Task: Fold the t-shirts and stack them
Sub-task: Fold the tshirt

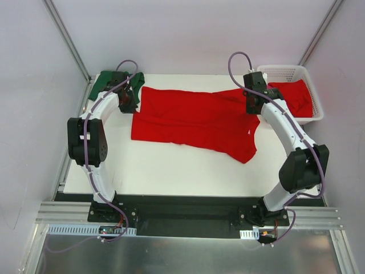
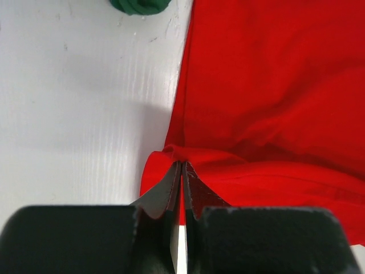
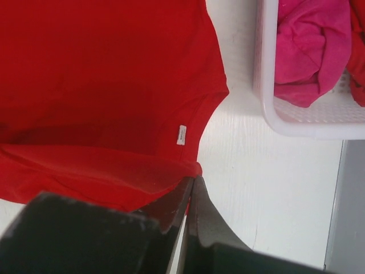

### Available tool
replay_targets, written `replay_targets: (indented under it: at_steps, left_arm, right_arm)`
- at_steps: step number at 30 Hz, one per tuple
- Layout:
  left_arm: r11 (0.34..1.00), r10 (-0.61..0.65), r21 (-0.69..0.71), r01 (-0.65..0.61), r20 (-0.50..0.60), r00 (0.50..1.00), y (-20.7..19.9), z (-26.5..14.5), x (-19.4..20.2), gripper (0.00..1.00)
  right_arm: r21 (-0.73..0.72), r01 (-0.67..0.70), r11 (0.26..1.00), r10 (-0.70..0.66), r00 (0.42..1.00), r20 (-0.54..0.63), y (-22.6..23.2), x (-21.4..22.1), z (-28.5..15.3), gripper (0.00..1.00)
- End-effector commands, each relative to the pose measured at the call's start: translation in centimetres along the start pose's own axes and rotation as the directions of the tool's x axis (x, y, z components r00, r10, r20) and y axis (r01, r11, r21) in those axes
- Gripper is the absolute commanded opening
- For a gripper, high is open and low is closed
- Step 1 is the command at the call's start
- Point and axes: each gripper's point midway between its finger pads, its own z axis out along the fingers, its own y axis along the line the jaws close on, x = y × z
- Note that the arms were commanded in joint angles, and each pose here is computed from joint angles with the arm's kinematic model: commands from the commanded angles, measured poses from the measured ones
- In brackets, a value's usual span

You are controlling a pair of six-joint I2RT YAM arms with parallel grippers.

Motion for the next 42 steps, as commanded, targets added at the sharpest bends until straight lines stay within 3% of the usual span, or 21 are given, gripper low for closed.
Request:
replay_targets:
  at_steps: [1, 24, 42]
  left_arm:
    - [0.997, 0.053, 0.045, -0.056, 0.048, 0.997, -1.8, 0.1, -2.0, 0.00]
    - [0.992, 0.115, 0.047, -0.119, 0.070, 0.991, -2.3, 2.4, -4.5, 0.00]
    - [0.990, 0.118, 0.075, -0.122, 0.054, 0.992, -2.8, 4.2, -4.8, 0.00]
  right_arm:
    - [-0.016, -0.030, 0.999, 0.031, 0.999, 0.042, -0.4, -2.9, 0.9, 0.01]
    - [0.016, -0.054, 0.998, 0.054, 0.998, 0.023, -2.4, -5.3, 4.4, 0.01]
    - [-0.033, -0.042, 0.999, 0.041, 0.999, -0.020, -0.8, -5.1, 6.7, 0.01]
